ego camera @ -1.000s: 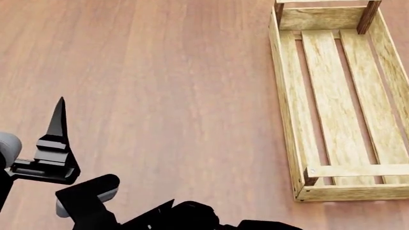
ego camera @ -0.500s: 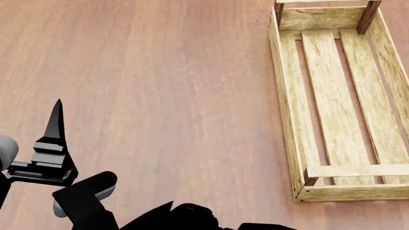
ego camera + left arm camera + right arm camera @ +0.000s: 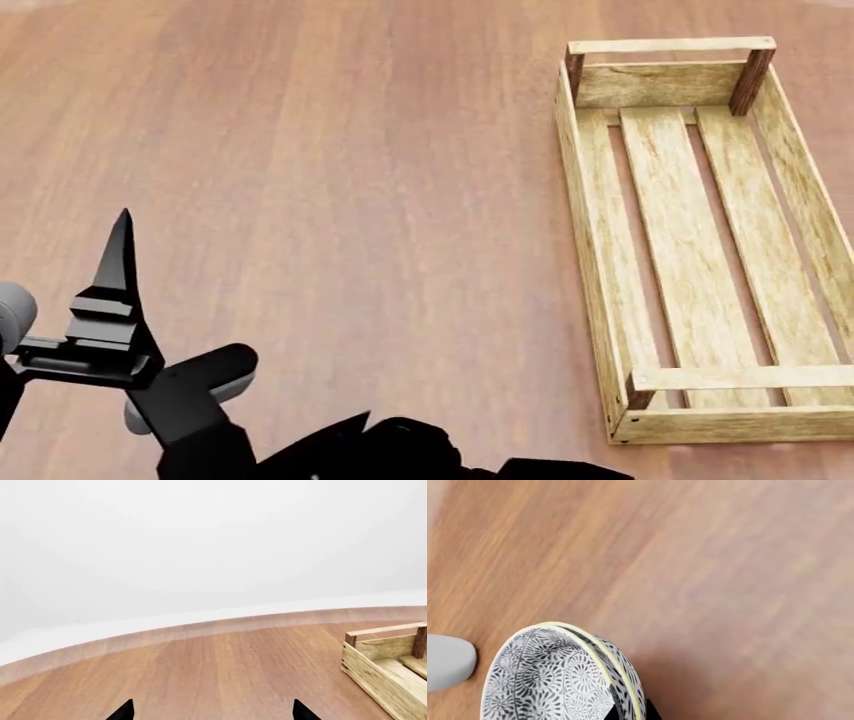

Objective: Stack the right bowl on the left bowl and place them in the tray.

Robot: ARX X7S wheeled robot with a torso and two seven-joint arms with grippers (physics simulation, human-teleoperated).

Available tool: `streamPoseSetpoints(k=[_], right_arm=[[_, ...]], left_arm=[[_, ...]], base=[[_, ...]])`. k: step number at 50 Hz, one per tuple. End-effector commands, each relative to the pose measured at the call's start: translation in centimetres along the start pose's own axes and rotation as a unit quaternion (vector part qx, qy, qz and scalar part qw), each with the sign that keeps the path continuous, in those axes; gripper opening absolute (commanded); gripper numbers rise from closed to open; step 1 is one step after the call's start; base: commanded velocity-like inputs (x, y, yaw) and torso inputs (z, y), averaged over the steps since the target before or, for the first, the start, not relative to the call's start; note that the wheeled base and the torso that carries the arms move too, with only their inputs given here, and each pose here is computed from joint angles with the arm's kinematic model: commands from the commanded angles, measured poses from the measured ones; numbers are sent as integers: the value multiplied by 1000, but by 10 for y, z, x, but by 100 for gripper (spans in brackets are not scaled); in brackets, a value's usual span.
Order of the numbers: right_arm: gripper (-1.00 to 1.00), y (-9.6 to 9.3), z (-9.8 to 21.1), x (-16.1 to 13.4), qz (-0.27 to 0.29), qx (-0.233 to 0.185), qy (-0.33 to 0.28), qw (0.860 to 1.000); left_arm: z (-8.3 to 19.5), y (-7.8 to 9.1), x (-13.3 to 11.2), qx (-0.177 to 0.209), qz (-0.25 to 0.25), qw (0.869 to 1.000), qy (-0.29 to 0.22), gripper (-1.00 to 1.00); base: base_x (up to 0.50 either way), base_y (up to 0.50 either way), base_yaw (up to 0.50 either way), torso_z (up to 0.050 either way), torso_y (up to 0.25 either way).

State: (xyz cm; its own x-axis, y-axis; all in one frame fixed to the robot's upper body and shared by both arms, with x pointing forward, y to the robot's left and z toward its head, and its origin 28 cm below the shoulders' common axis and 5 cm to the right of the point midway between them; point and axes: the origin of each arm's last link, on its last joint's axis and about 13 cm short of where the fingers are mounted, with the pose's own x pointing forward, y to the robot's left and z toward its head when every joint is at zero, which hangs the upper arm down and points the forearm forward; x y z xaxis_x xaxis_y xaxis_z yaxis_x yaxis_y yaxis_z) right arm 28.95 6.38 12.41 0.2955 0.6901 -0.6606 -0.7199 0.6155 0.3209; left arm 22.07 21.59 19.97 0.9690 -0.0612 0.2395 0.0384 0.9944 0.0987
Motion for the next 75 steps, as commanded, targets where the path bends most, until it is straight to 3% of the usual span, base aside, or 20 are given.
streamPoseSetpoints(k=[1, 14, 22, 38, 48, 51, 67, 75], right_arm=[[-100, 7, 15, -3, 37, 10, -18, 999], [-100, -27, 59, -26, -32, 70, -78, 994], [-100, -46, 96, -55, -73, 114, -132, 982], [-100, -62, 145, -109, -118, 173, -214, 954], [-100, -77, 169, -155, -162, 222, -277, 921], [-100, -82, 169, -159, -170, 228, -286, 915], [-100, -108, 172, -215, -216, 316, -365, 849], [-100, -124, 162, -231, -227, 350, -382, 825]], left_arm=[[2, 1, 1, -2, 3, 1000, -5, 100], [2, 1, 0, -4, 2, 1000, -5, 100], [2, 1, 1, -5, 2, 1000, -6, 100], [3, 1, 2, -4, 0, 1000, -7, 100], [3, 1, 3, -4, -1, 1000, -6, 100], [2, 1, 4, -4, -1, 1000, -6, 100], [-1, 1, 3, -5, -2, 1000, -2, 100], [0, 0, 4, -4, -3, 1000, -1, 100]], base=[[0, 0, 0, 0, 0], [0, 0, 0, 0, 0], [0, 0, 0, 0, 0], [0, 0, 0, 0, 0], [0, 0, 0, 0, 0], [0, 0, 0, 0, 0], [0, 0, 0, 0, 1], [0, 0, 0, 0, 0]])
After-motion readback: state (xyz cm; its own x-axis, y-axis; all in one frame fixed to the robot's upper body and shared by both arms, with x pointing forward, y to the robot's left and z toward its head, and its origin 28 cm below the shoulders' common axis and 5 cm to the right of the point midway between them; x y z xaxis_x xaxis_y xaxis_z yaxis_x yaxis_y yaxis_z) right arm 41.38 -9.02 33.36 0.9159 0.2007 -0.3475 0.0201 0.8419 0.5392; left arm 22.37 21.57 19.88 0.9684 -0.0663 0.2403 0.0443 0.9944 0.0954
